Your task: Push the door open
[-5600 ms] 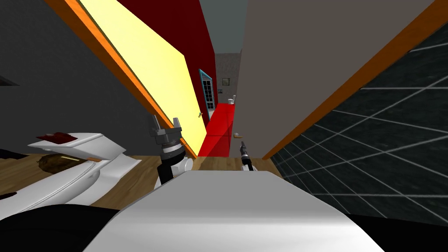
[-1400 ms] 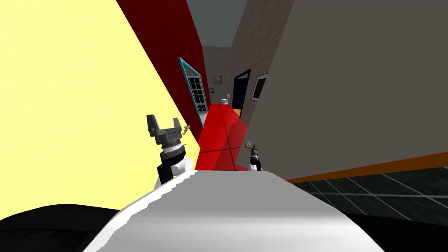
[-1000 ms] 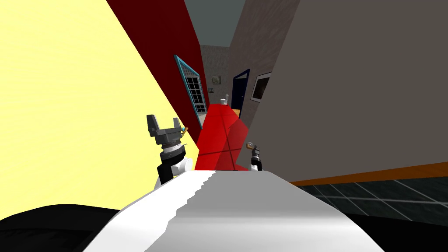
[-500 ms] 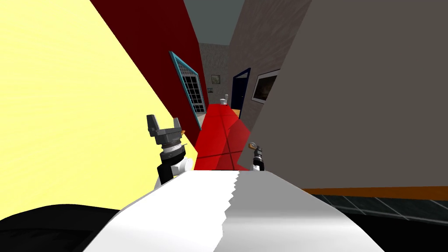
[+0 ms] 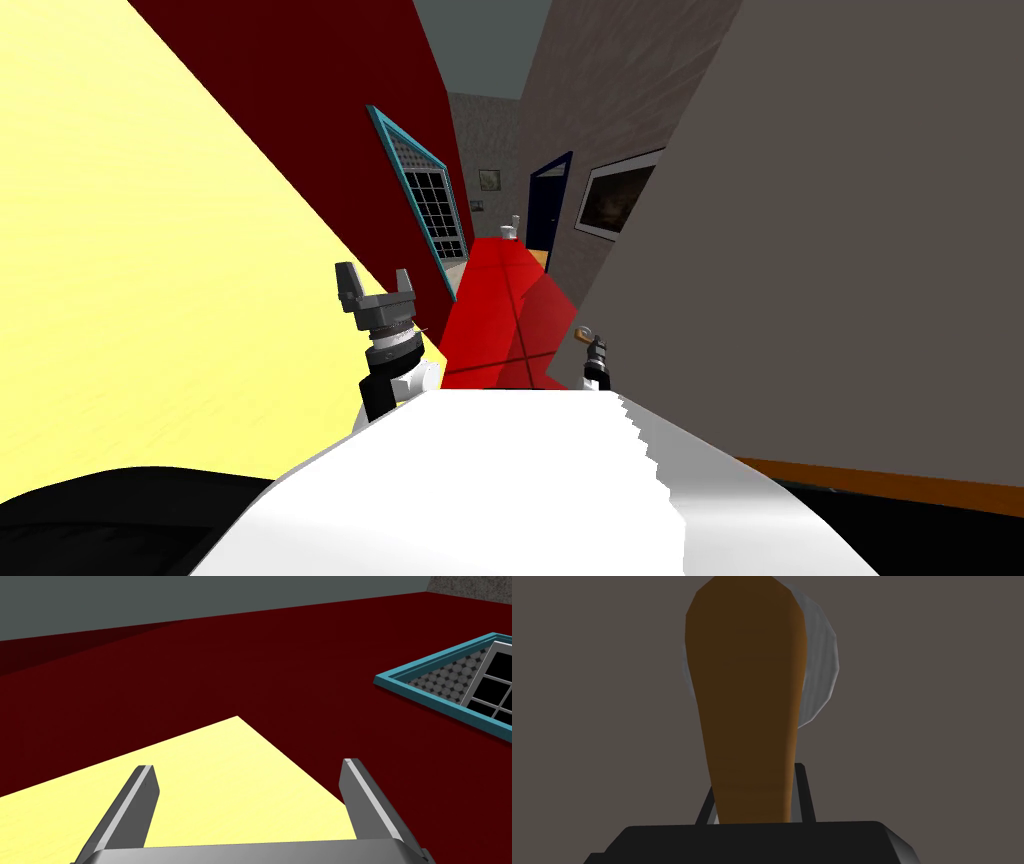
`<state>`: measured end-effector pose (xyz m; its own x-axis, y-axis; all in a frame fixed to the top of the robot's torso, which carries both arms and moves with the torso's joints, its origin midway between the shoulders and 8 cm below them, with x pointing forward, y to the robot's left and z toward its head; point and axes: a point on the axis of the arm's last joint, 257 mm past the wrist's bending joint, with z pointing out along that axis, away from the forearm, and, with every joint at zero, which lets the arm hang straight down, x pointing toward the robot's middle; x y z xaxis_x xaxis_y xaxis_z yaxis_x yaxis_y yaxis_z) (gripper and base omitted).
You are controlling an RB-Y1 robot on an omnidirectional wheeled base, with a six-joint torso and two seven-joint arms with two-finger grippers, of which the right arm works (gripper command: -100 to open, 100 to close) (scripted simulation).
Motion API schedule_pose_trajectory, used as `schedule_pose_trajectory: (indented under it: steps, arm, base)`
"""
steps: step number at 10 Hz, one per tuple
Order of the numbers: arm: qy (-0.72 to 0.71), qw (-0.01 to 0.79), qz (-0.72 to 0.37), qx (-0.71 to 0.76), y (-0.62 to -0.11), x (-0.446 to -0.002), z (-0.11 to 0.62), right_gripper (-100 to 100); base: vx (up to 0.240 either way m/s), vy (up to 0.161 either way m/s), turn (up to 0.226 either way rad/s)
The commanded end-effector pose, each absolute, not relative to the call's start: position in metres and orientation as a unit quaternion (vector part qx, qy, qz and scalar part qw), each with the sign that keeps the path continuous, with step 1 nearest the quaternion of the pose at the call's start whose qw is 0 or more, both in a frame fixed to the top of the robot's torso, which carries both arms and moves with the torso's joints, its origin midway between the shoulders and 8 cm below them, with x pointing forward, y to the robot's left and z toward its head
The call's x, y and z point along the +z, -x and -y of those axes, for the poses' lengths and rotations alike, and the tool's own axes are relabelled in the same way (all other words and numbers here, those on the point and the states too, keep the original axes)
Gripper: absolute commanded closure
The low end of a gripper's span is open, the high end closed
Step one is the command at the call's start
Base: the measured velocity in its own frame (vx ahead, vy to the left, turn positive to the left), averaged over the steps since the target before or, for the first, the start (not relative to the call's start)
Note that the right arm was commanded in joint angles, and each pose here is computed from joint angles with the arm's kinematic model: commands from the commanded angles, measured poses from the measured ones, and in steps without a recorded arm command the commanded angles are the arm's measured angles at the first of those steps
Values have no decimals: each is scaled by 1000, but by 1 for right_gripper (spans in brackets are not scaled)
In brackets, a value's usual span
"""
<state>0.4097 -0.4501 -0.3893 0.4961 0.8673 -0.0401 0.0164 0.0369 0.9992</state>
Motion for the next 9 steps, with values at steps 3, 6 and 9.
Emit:
schedule_pose_trajectory:
  steps: [3,6,9]
  arm:
    - [-608,640,-342,323,-397,-380,482,100]
    - [-617,646,-326,310,-387,-380,496,100]
    - [-627,649,-310,299,-376,-382,506,100]
  base:
    - [198,-4,-49]
    - [216,1,-59]
    - [187,-7,-56]
